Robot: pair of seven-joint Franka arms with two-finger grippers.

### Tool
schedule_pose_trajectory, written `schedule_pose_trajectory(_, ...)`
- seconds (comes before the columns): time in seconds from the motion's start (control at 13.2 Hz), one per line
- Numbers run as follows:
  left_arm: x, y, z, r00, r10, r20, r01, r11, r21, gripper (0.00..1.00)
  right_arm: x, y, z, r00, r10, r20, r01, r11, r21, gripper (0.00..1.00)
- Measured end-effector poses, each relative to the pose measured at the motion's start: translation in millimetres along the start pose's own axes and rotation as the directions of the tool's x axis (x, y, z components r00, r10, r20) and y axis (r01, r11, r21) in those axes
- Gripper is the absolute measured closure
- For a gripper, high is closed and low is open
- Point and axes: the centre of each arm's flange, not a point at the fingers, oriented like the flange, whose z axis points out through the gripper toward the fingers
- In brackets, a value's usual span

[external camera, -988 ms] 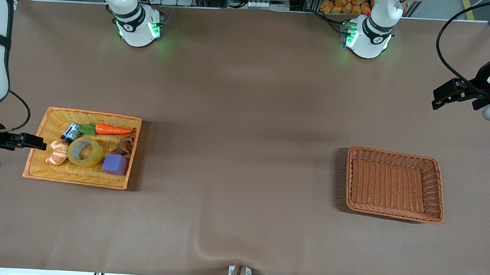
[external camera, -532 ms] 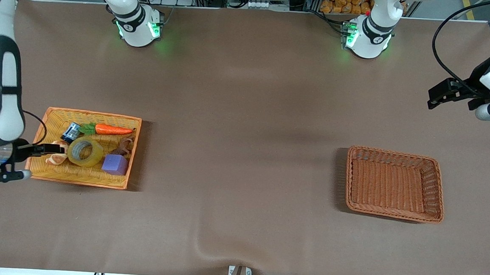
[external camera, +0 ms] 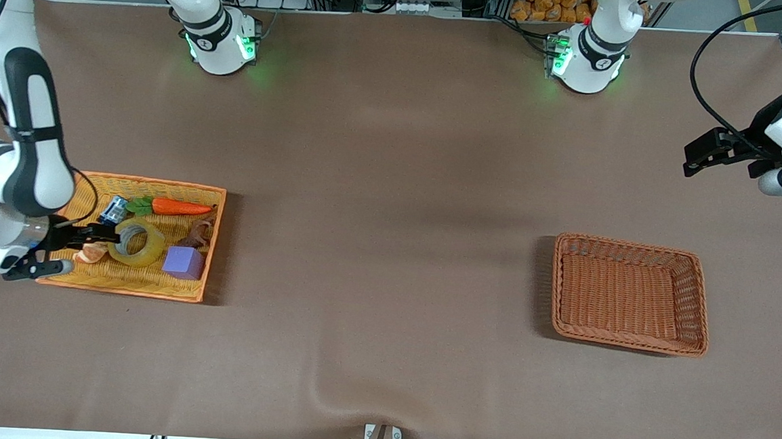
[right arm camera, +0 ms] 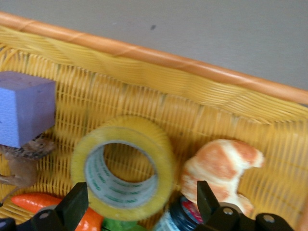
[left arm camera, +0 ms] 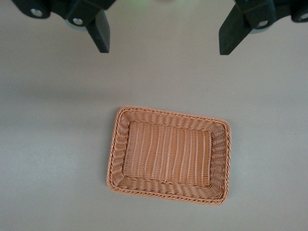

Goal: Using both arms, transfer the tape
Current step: 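Lower the right gripper onto the tape roll and close on its rim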

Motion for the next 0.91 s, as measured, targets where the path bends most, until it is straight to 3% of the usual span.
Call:
schedule_pose_trajectory(0.23,3,1,4,1.0,0.001,0.007,-0.001,1.0,0.0,0.0,7,-28,17,0.986,-0.147,0.081,0.155,0.983,-0.099,0.0)
schedule_pose_trajectory(0.46,6,2,9,1.0,0.002,0.014,-0.002,1.0,0.001,0.0,9,-34,24,0.924,-0.364,0.116,0.375,0.923,-0.092,0.0)
schedule_pose_trajectory(0.91,12,4,16,1.0,0.005,0.017,-0.005,1.0,0.0,0.0,15,-27,37,0.846,-0.518,0.13,0.529,0.845,-0.081,0.0)
